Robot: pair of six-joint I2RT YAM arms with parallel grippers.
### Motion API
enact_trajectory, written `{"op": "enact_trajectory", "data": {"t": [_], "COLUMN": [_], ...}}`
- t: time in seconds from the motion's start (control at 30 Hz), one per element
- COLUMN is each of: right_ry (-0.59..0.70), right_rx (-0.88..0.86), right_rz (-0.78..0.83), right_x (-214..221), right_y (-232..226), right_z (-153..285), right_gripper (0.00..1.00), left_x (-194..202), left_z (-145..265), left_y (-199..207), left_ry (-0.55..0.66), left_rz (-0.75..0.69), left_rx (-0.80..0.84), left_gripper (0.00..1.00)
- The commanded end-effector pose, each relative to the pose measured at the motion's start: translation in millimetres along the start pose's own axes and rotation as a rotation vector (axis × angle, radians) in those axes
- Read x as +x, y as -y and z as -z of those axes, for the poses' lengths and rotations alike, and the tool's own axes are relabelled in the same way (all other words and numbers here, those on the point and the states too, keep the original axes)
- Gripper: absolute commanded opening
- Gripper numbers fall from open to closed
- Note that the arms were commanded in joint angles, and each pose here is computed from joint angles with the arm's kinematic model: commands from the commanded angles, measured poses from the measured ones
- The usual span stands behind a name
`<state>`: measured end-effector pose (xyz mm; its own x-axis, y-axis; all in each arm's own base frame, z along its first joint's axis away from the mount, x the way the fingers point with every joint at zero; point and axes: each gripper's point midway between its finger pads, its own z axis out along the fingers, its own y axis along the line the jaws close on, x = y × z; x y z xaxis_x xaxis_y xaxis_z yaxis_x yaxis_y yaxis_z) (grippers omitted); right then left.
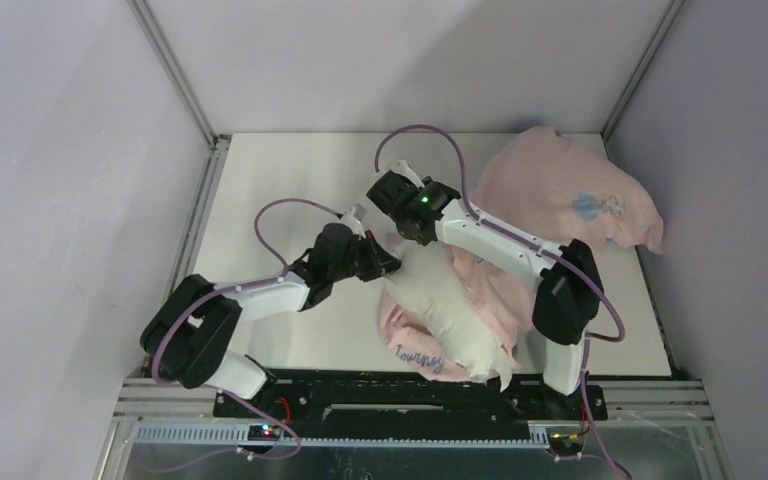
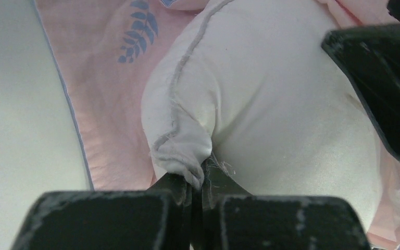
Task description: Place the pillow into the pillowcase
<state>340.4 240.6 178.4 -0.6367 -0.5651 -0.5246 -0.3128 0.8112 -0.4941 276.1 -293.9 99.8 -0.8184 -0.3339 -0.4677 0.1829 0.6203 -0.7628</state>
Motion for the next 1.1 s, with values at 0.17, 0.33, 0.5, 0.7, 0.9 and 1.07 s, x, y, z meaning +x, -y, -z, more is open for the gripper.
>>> {"op": "enact_trajectory", "data": {"t": [0.17, 0.33, 0.5, 0.7, 0.9, 1.07], "right_ry": [-0.056, 0.004, 0.196, 0.319, 0.302, 0.3], "right_rx": [0.148, 0.083, -0.218, -0.517, -0.651, -0.467], "right_rz": [0.004, -0.058, -0.17, -0.33, -0.39, -0.339], "right_x": [2, -29, -98, -135, -128, -116], "right_y": [25, 21, -13, -29, -35, -13], "right_z": [-33, -13, 63, 127, 126, 112], "right_gripper": [0.5, 0.0, 0.0, 0.0, 0.0, 0.53], "left_x": [5, -2, -15, -49, -99, -93], "left_z": [8, 8, 3, -3, 14, 27], "left_y": [8, 19, 43, 64, 73, 78], "left_ry": [0.001, 0.029, 0.07, 0.143, 0.245, 0.259], "left_rz": [-0.067, -0.088, -0.128, -0.127, -0.061, -0.085], "left_rx": [0.019, 0.06, 0.125, 0.166, 0.21, 0.223], "left_gripper": [0.0, 0.0, 0.0, 0.0, 0.0, 0.0]}}
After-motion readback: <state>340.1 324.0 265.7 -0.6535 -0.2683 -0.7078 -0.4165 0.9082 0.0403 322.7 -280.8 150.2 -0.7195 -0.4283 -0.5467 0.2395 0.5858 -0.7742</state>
